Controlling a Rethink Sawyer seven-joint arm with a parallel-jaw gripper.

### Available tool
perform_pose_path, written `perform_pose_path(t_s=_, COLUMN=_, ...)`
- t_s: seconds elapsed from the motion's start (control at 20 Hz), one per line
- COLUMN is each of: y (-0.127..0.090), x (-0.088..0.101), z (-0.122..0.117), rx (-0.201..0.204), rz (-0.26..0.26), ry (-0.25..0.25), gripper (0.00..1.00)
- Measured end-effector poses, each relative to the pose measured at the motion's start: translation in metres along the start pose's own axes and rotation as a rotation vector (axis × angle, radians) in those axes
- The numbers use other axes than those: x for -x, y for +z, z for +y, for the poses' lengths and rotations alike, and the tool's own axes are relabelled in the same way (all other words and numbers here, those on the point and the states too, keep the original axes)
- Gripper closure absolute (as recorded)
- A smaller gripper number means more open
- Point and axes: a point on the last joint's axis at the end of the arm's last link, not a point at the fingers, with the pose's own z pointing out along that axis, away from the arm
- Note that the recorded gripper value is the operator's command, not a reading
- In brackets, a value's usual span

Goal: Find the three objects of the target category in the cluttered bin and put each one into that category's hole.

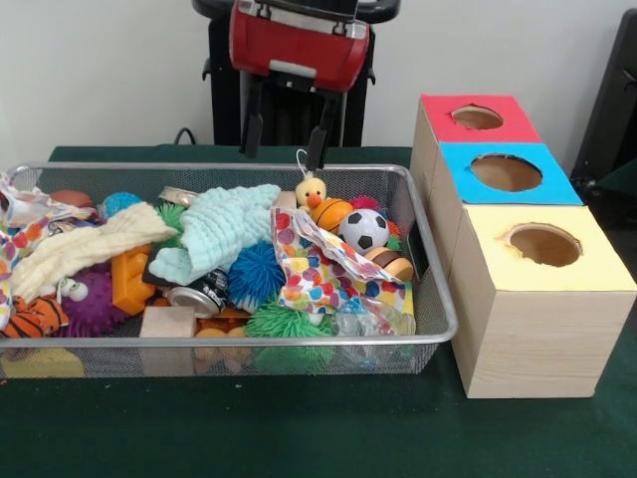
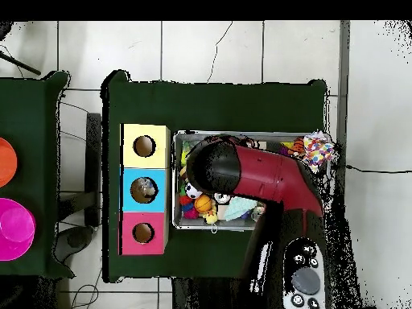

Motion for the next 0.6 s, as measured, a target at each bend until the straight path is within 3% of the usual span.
perform_pose_path(t_s=0.3, y=0.011, x=-0.001, z=-0.008, rx=0.025, rz=0.007, ry=0.002, gripper=0.0)
perform_pose_path(t_s=0.6, y=0.019, x=-0.005, z=-0.02, rx=0.017, rz=0.012, ry=-0.019, gripper=0.0)
